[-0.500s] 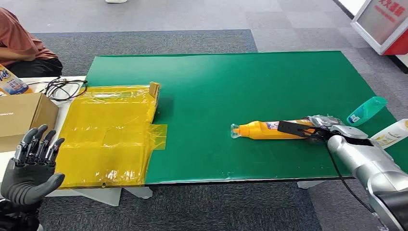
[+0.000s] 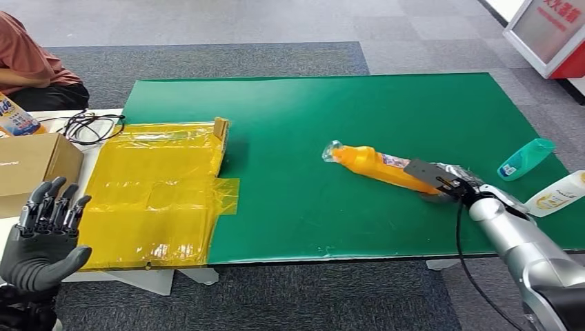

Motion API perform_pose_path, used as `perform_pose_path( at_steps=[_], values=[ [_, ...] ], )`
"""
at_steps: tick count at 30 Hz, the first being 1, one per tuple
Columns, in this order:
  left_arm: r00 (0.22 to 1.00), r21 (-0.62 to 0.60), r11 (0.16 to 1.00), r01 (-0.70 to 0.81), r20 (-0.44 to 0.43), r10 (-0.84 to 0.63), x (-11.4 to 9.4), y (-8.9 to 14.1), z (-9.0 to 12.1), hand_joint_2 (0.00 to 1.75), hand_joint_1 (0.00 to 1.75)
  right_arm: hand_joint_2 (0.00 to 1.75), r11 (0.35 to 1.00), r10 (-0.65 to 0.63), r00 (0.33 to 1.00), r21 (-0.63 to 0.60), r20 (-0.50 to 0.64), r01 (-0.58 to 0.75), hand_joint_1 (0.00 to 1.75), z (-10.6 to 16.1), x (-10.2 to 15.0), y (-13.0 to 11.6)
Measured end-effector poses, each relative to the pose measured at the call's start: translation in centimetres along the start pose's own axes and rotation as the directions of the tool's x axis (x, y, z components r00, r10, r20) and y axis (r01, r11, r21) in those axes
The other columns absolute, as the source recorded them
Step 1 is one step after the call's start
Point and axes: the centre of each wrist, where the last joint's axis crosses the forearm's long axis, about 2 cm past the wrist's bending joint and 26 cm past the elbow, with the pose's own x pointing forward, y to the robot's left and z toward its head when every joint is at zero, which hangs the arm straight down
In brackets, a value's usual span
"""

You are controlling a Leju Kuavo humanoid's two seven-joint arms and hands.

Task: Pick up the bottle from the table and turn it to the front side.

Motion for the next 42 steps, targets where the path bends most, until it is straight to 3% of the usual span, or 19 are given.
perform_pose_path(
  at_steps=[7, 15, 19, 23, 33, 42],
  values=[
    [1.000, 0.004, 1.000, 0.004, 0.013, -0.004, -0.2, 0.0, -0.6, 1.75, 0.00, 1.75, 0.983, -0.179, 0.982, -0.039, 0.068, 0.182, 1.75, 0.2, 1.6, 0.5],
    [1.000, 0.012, 1.000, 0.010, 0.012, -0.010, -0.8, -0.1, -1.6, 1.75, 0.00, 1.75, 0.916, -0.389, 0.904, -0.029, 0.175, 0.400, 1.75, 0.5, 4.0, 1.2],
    [0.997, 0.057, 0.996, 0.072, -0.010, -0.071, -1.5, 0.1, -2.6, 1.75, 0.00, 1.75, 0.863, -0.489, 0.838, -0.005, 0.243, 0.505, 1.75, 0.7, 5.5, 1.7],
    [0.999, 0.111, 0.993, 0.031, -0.016, -0.029, -2.8, 0.2, -4.9, 1.75, 0.00, 1.75, 0.805, -0.573, 0.753, 0.049, 0.322, 0.591, 1.75, 1.0, 8.4, 2.2],
    [0.999, 0.108, 0.994, 0.034, 0.007, -0.035, -3.9, -1.0, -12.8, 1.75, 0.00, 1.75, 0.784, -0.587, 0.625, 0.168, 0.515, 0.598, 1.75, 2.8, 16.9, 3.7],
    [1.000, 0.074, 0.997, 0.010, 0.019, -0.011, -3.9, -1.5, -15.0, 1.75, 0.00, 1.75, 0.799, -0.565, 0.590, 0.204, 0.577, 0.566, 1.75, 3.8, 19.2, 4.0]
  ],
)
